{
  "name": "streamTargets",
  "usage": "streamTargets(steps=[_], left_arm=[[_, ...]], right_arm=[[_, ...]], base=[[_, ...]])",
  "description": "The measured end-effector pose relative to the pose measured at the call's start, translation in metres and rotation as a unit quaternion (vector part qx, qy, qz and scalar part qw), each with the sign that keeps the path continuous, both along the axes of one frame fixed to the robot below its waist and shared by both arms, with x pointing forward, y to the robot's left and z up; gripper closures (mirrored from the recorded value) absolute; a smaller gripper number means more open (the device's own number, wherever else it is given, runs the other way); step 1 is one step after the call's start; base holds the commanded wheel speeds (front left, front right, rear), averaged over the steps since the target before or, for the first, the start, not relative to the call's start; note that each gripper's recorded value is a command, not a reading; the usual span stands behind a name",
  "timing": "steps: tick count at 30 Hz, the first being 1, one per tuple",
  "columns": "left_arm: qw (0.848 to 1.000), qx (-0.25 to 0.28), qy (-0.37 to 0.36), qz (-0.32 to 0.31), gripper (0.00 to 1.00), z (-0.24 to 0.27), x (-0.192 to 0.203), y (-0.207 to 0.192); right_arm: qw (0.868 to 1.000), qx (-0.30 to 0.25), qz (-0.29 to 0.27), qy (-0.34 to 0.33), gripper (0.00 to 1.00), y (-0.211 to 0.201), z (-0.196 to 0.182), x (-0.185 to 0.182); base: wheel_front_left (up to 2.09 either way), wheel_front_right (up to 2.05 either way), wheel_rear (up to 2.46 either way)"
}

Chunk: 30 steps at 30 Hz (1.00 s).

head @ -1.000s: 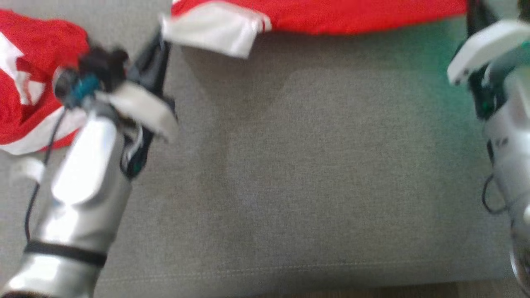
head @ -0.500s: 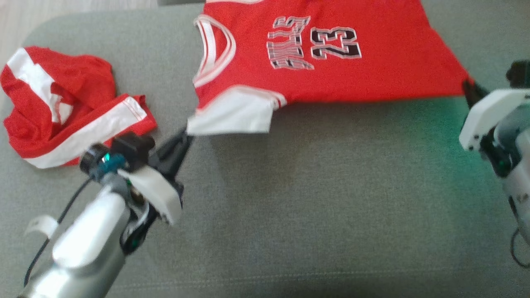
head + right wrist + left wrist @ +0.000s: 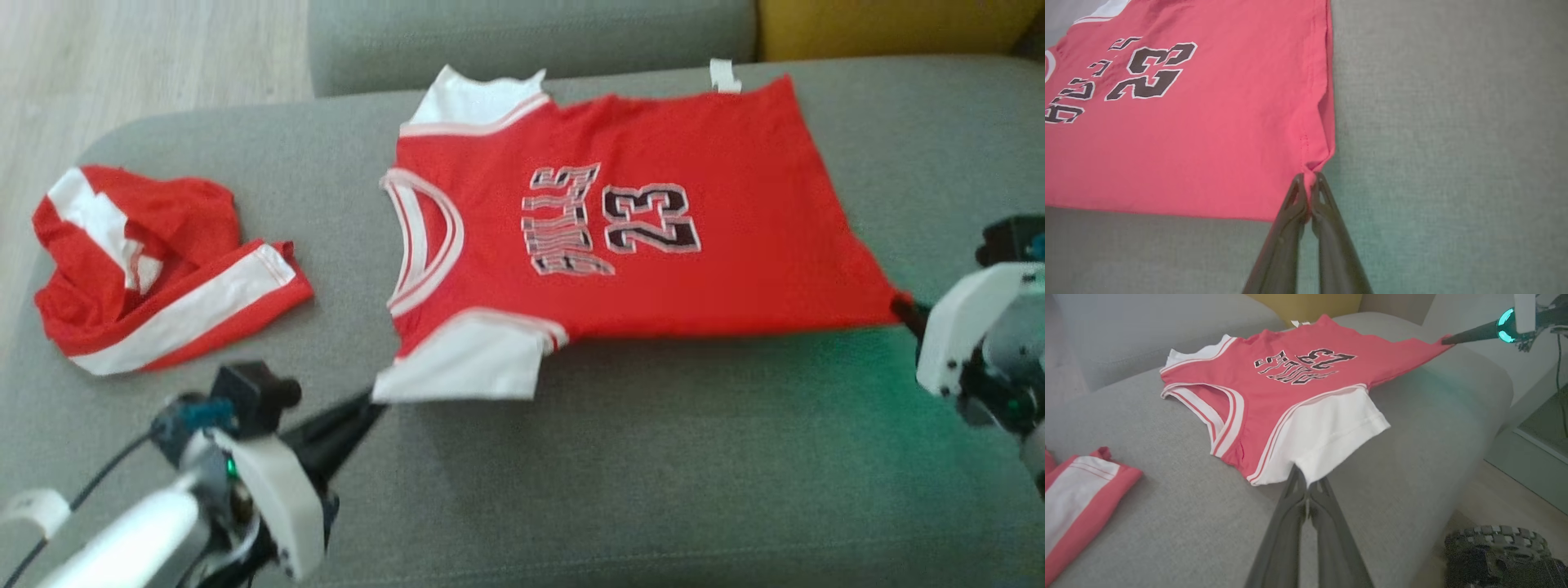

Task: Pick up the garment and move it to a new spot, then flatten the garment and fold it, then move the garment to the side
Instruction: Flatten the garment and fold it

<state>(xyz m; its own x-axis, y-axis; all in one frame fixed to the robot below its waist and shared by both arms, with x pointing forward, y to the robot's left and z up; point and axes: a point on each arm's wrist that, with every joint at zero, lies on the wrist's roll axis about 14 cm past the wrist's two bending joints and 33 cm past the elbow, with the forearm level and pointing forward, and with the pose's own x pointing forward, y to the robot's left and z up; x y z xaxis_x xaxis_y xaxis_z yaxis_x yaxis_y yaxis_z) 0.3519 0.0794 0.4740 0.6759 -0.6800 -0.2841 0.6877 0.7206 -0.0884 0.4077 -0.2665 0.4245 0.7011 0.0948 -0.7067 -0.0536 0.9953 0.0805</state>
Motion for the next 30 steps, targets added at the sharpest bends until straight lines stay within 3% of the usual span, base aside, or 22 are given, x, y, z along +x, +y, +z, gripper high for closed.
streamTargets(steps=[12, 17, 22, 30], left_arm=[[0.994, 0.032, 0.073, -0.075, 1.0, 0.001, -0.055, -0.008], [0.99, 0.044, 0.094, -0.092, 1.0, -0.001, -0.064, -0.008], [0.991, 0.059, 0.079, -0.089, 1.0, 0.001, -0.053, -0.005], [0.992, 0.096, 0.015, -0.085, 1.0, 0.016, -0.002, -0.002]], right_arm=[[0.987, 0.035, 0.011, 0.154, 1.0, -0.001, -0.029, -0.075], [0.984, 0.047, 0.011, 0.17, 1.0, 0.0, -0.026, -0.08], [0.987, 0.036, 0.003, 0.158, 1.0, -0.007, -0.017, -0.068], [0.986, 0.014, 0.0, 0.164, 1.0, -0.005, -0.018, -0.051]], base=[[0.0, 0.0, 0.0], [0.0, 0.0, 0.0], [0.0, 0.0, 0.0], [0.0, 0.0, 0.0]])
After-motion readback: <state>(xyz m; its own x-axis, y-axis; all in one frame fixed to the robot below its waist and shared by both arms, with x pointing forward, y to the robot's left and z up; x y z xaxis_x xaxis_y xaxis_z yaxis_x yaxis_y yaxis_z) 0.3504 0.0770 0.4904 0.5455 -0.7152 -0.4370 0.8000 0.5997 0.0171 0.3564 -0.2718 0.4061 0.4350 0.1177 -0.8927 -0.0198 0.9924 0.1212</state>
